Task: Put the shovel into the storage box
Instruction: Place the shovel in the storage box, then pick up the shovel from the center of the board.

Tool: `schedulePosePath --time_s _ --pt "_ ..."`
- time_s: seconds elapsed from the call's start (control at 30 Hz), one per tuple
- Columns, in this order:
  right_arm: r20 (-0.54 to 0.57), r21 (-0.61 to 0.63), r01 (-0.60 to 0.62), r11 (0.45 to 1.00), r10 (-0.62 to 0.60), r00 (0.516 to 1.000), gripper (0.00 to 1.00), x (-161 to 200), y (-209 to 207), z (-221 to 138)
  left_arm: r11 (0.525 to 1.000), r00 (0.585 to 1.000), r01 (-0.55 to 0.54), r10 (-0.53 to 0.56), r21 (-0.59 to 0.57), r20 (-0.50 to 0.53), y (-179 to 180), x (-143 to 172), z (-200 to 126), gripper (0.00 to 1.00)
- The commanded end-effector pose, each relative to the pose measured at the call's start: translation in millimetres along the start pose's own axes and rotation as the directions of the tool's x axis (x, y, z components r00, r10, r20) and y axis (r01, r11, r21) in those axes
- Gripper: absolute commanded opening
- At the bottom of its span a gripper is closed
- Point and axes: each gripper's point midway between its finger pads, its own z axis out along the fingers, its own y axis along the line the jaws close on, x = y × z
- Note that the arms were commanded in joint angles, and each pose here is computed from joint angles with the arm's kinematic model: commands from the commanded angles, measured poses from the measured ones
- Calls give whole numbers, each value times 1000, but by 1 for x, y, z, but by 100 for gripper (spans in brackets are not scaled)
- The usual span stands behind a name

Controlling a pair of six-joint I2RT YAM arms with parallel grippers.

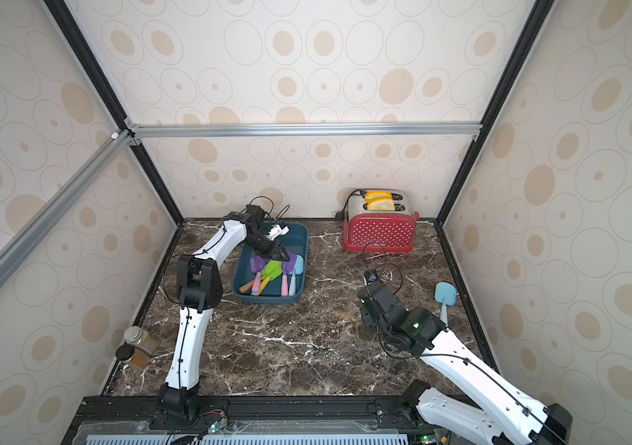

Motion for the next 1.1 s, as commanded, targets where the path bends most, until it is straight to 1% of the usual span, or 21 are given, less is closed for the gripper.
schedulePosePath --time_s 0.0,0.1,0.2,0.23,0.3,0.37,0.4,0.43,0.5,0.57,0.63,0.7,0.8,0.83,0.87,0.97,1.0,1.07 --pt "4 39 -10 999 10 1000 38 2 -7 0 998 998 -31 35 -61 53 -8 -16 -24 44" --pt "22 104 -2 995 0 1000 44 -4 -20 -5 994 992 -41 53 -106 111 -13 -29 -50 48" --pt "36 197 -6 980 -1 999 52 -13 -42 -12 989 980 -59 84 -139 181 -26 -42 -81 50" --pt "39 229 -22 973 13 999 55 -15 -53 -14 987 975 -63 91 -145 201 -32 -45 -91 53" --pt "38 270 -73 960 65 997 58 -17 -74 -17 985 963 -70 107 -155 246 -43 -49 -109 56" --pt "33 315 -170 934 168 985 62 -12 -104 -15 985 950 -74 117 -154 291 -54 -52 -123 59" --pt "23 329 -212 920 216 976 63 -8 -117 -13 986 943 -74 119 -152 310 -58 -53 -127 60" --pt "6 350 -261 900 276 961 63 -1 -131 -9 987 937 -70 115 -145 329 -63 -52 -132 62" --pt "-37 382 -360 851 404 914 63 16 -155 1 990 924 -61 103 -124 367 -69 -52 -136 67" --pt "-74 428 -455 781 532 844 63 35 -176 12 994 908 -66 98 -92 408 -79 -52 -140 69" --pt "-102 461 -462 758 562 821 63 46 -188 31 996 897 -62 83 -62 434 -84 -50 -141 69" --pt "-164 509 -462 726 608 777 62 64 -198 47 997 902 -57 70 -41 426 -87 -43 -139 69" --pt "-212 520 -492 698 663 718 60 80 -205 74 997 901 -65 76 -41 426 -91 -38 -143 69" --pt "-219 513 -505 694 675 705 60 81 -206 80 997 902 -61 72 -38 426 -92 -36 -143 69" --pt "-223 511 -506 695 676 703 60 82 -206 84 997 889 -76 82 -32 451 -96 -41 -146 69" --pt "-226 535 -496 684 681 696 60 87 -213 92 997 882 -83 71 5 466 -102 -43 -145 69" --pt "-232 539 -497 680 687 688 60 91 -216 94 997 882 -82 69 8 466 -103 -44 -144 69" --pt "-253 531 -523 667 713 654 60 104 -220 102 997 883 -79 66 8 464 -103 -43 -143 69"
